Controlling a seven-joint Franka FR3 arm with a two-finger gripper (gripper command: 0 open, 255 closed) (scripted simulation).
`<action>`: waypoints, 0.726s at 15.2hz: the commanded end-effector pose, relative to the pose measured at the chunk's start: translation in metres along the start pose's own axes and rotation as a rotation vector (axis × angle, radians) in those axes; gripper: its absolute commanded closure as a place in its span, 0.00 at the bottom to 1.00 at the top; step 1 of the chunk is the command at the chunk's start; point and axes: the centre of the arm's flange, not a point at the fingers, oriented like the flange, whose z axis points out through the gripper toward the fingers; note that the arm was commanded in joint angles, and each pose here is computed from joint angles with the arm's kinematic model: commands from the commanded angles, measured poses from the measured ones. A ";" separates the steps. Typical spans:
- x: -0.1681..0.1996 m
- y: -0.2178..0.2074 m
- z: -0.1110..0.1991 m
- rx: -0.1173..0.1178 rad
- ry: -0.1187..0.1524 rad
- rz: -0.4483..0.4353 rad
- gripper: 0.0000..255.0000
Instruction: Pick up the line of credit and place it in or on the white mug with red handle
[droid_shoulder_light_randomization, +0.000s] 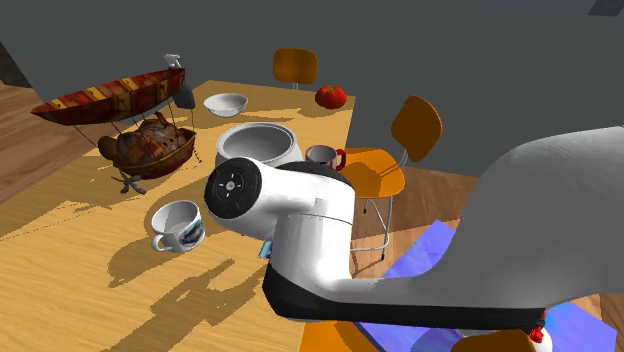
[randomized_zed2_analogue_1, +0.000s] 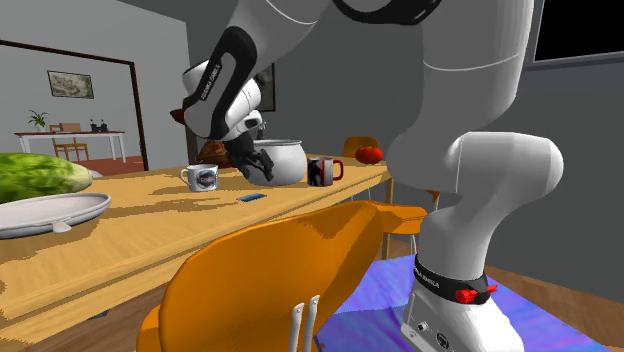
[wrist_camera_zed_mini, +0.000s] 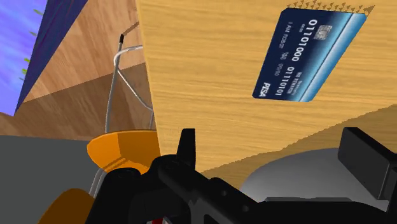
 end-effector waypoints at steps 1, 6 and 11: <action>-0.010 -0.029 0.015 -0.014 0.020 0.066 0.00; -0.010 -0.033 0.038 -0.016 0.024 0.078 0.00; -0.010 -0.033 0.057 -0.016 0.024 0.078 0.00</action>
